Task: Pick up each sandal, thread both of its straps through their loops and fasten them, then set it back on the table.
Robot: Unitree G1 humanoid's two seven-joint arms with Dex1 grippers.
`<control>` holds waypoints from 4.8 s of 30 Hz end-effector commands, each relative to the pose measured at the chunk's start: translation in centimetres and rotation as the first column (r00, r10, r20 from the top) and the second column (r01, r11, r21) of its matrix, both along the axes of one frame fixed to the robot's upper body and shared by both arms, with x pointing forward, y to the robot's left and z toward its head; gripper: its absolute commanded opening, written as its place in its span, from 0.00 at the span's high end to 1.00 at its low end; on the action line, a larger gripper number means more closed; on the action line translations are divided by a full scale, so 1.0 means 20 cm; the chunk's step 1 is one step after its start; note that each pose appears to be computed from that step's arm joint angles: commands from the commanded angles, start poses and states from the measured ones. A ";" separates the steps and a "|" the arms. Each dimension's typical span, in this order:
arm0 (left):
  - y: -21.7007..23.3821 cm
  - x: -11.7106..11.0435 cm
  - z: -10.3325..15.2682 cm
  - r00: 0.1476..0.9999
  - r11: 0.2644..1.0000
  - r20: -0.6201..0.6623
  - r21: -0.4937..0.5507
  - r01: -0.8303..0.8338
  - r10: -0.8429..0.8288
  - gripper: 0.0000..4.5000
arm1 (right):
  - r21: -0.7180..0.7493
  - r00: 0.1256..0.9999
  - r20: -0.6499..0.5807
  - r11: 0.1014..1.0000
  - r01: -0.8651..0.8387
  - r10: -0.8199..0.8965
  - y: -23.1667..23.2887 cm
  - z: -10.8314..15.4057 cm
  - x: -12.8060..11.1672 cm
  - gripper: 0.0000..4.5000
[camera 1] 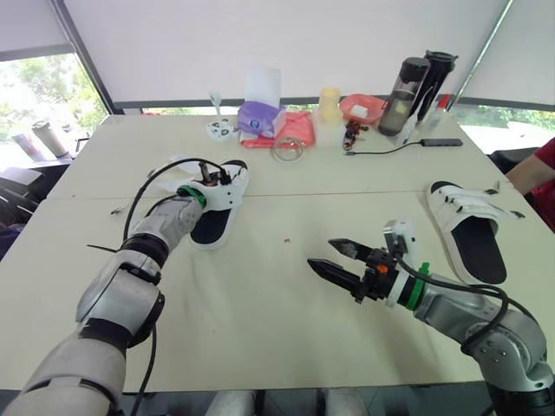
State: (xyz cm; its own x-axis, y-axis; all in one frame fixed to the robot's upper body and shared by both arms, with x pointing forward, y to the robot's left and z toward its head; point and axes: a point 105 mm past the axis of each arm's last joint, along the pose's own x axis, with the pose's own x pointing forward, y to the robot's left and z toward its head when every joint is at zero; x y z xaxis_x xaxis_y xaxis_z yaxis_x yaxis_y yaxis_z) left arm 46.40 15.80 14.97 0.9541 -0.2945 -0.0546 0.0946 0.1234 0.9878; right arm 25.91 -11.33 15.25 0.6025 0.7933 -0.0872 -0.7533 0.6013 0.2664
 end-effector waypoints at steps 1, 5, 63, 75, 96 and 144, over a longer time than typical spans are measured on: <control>0.02 -0.01 -0.02 1.000 1.000 0.006 0.000 -0.004 0.004 0.99 | 0.012 0.998 0.064 1.000 -0.010 0.009 0.01 0.07 0.00 0.00; -0.02 -0.04 0.01 0.995 0.996 0.047 0.040 0.085 -0.087 0.99 | 0.013 0.997 0.074 1.000 -0.005 0.004 -0.01 0.08 0.01 0.00; -0.68 -0.75 -0.08 0.169 0.154 -0.010 0.369 0.916 -0.986 0.10 | -0.079 0.986 0.026 0.983 0.166 -0.164 -0.38 0.03 -0.01 0.00; -0.74 -0.81 -0.06 0.195 0.190 -0.004 0.218 0.957 -0.981 0.01 | -0.134 0.983 0.059 0.974 0.182 -0.176 -0.39 0.01 0.03 0.00; -0.73 -0.76 -0.03 0.332 0.331 -0.060 0.034 0.943 -0.941 0.00 | -0.322 0.991 0.122 0.942 0.092 -0.055 -0.41 -0.01 0.00 0.19; -0.36 -0.72 -0.09 0.664 0.681 -0.201 -0.392 0.619 -0.720 0.00 | -0.495 0.968 0.110 0.857 -0.142 0.224 -0.30 -0.24 0.14 0.99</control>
State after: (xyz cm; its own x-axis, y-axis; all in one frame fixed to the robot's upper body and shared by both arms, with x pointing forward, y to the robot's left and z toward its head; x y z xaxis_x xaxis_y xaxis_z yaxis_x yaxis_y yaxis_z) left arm 31.80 8.37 12.23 0.4095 -0.8989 -0.1560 0.5800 0.1245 0.8050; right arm 29.34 -17.08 9.82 0.4937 0.7697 -0.4047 -0.8660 0.4779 -0.1474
